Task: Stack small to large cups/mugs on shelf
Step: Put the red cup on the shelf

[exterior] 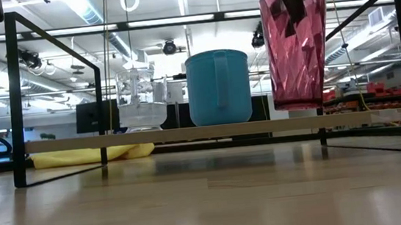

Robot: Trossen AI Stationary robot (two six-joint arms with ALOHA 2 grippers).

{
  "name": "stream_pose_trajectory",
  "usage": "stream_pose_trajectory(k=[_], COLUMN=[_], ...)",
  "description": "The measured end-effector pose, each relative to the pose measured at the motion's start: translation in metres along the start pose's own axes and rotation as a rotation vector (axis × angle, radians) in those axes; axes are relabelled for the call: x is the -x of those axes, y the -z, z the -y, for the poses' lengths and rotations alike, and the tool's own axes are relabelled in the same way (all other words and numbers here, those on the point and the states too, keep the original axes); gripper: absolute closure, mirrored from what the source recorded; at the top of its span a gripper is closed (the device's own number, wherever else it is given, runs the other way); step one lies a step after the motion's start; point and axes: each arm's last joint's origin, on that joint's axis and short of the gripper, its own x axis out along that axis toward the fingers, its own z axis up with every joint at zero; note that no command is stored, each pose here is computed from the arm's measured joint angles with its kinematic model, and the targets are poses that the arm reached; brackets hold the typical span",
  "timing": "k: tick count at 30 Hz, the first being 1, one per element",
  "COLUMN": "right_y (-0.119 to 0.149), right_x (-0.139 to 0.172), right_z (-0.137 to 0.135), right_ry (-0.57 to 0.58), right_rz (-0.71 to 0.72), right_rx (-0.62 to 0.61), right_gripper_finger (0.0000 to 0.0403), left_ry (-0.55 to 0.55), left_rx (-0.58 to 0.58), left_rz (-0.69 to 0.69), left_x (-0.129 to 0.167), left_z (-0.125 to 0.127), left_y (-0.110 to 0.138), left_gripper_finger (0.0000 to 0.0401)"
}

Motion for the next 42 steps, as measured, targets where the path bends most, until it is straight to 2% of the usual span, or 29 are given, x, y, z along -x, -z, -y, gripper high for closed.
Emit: stream_pose_trajectory(k=[8, 18, 27, 37, 42], right_y=[0.002, 0.0, 0.0, 0.001, 0.001], right_x=[-0.011, -0.017, -0.018, -0.017, -0.017], right_z=[0.0, -0.001, 0.0, 0.0, 0.0], right_ry=[-0.005, -0.025, 0.005, 0.01, 0.01], right_rz=[-0.023, -0.005, 0.003, -0.002, -0.002], right_rx=[-0.009, -0.006, 0.002, -0.011, -0.028], right_gripper_finger=[0.0397, 0.0393, 0.036, 0.0331, 0.0314], left_ry=[0.001, 0.0, -0.002, -0.002, -0.002], left_rx=[0.0, -0.003, -0.005, -0.007, -0.007], left_rz=[0.0, 0.0, 0.0, 0.0, 0.0], left_x=[0.0, 0.0, 0.0, 0.0, 0.0], left_z=[0.0, 0.0, 0.0, 0.0, 0.0], left_y=[0.0, 0.0, 0.0, 0.0, 0.0], left_gripper_finger=[0.0371, 0.0393, 0.0371, 0.0391, 0.0384])
